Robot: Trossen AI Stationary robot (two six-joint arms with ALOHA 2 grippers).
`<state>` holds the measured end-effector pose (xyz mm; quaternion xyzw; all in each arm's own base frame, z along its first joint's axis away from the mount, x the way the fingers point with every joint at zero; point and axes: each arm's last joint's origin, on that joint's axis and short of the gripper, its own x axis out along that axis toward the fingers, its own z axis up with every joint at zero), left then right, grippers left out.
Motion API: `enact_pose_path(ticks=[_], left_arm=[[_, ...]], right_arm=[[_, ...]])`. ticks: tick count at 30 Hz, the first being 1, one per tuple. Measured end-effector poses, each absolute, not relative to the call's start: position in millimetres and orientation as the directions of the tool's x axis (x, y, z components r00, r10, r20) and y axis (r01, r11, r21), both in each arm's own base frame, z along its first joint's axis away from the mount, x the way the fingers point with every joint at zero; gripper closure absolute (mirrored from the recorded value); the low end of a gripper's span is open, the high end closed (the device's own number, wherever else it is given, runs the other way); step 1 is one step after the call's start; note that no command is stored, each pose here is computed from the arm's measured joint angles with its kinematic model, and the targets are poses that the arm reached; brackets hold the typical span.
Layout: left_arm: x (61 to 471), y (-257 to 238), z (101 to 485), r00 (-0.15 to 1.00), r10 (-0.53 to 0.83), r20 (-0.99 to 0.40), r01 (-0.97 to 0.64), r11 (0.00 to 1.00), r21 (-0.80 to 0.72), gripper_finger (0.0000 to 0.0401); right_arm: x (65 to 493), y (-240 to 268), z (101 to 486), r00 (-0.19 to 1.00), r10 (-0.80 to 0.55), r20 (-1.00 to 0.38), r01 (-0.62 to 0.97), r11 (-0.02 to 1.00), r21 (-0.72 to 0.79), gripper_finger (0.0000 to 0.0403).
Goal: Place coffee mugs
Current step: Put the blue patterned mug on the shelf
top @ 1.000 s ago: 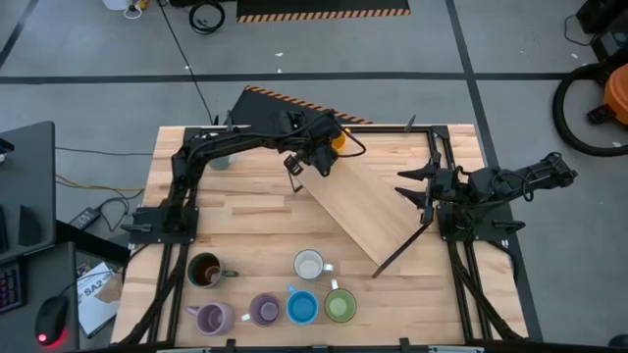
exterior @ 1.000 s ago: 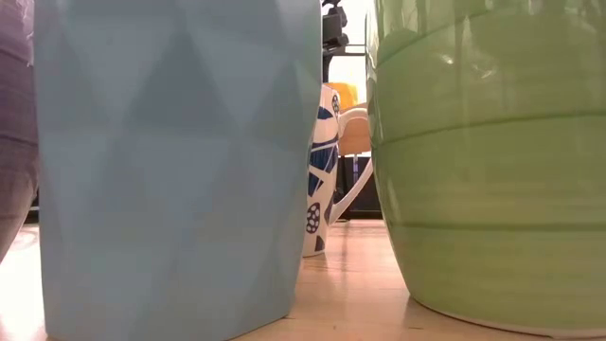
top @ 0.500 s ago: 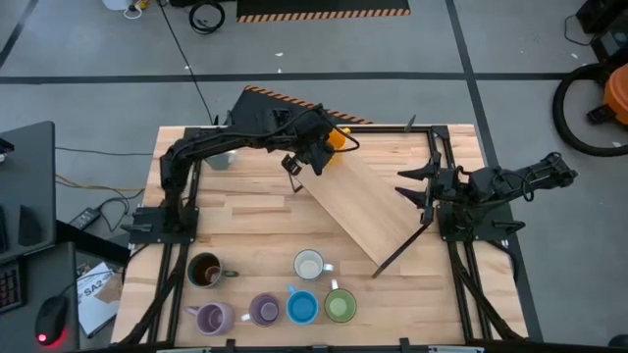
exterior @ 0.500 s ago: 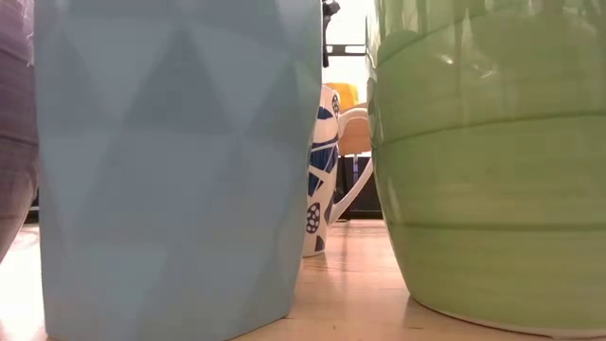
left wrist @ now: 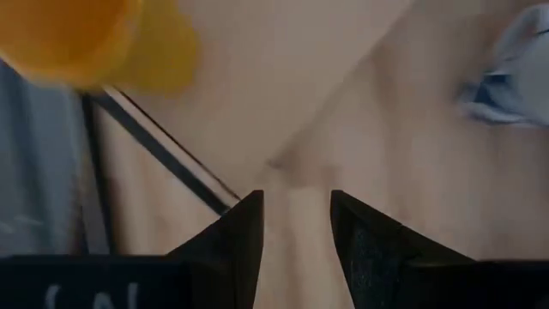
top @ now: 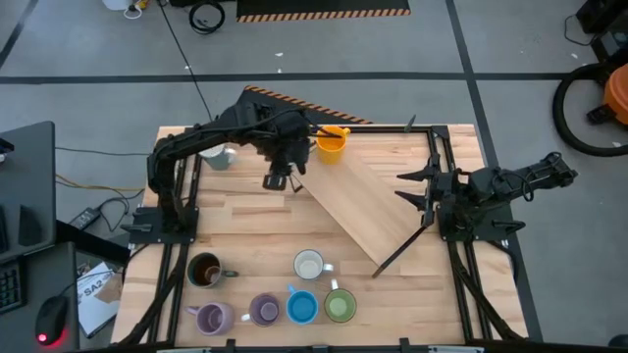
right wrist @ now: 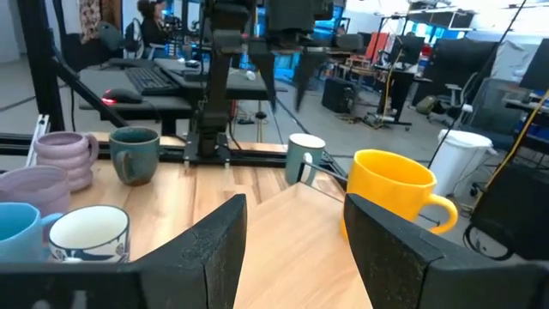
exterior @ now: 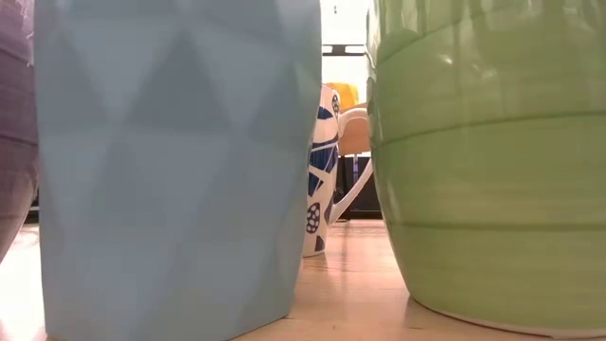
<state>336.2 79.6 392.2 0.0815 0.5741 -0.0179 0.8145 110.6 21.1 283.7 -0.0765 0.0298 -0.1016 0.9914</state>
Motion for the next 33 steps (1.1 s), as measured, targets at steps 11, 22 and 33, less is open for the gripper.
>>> enact_pose_path(ticks=[11, 22, 33], left_arm=[[349, 4, 361, 0.226, -0.036, -0.973, 0.234, 0.972, 0.018, 0.026], [354, -42, 323, 0.167, -0.043, -0.985, 0.227, 0.974, -0.004, 0.026], [346, -103, 282, 0.205, 0.16, -0.966, 0.678, 0.688, 0.258, 0.026]], right_arm=[[110, 19, 285, 0.964, -0.264, -0.033, 0.254, 0.951, -0.178, 0.02], [110, 19, 285, 0.964, -0.263, -0.029, 0.256, 0.956, -0.144, 0.02], [110, 19, 285, 0.964, -0.263, -0.03, 0.256, 0.956, -0.142, 0.02]])
